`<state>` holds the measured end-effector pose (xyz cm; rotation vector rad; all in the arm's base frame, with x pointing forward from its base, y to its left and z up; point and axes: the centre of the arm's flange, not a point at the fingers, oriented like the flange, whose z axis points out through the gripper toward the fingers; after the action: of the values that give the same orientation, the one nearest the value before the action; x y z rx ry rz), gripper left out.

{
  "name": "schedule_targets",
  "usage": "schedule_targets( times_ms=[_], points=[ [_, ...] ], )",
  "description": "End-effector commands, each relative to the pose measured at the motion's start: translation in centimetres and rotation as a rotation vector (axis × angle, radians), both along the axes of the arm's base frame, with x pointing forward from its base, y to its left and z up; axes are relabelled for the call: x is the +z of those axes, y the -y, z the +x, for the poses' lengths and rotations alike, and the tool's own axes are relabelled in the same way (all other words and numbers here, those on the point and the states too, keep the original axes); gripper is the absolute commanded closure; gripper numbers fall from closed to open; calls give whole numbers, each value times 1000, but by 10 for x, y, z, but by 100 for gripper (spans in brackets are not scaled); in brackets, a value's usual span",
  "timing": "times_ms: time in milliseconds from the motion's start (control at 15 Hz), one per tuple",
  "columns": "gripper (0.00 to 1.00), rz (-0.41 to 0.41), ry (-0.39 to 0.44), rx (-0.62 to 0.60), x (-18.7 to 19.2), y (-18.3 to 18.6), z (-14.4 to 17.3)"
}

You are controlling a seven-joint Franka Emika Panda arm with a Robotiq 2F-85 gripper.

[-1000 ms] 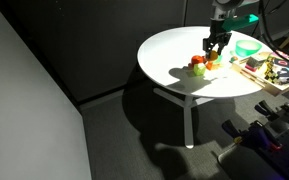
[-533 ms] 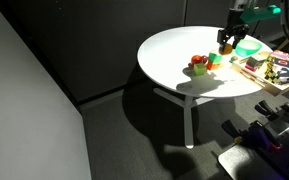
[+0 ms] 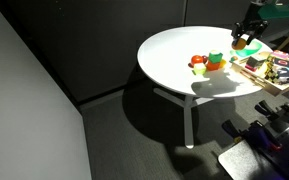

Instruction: Put the orange in the wooden tray

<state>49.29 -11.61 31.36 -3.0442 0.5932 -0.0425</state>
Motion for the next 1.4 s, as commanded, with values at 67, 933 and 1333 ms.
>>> schedule_targets(
  times_ms=[67, 933, 1333],
  points=[
    [58, 29, 32, -118, 6, 30, -28],
    [58, 37, 9, -217, 1, 54, -50],
    [33, 29, -13, -188, -7, 55, -42]
  ],
)
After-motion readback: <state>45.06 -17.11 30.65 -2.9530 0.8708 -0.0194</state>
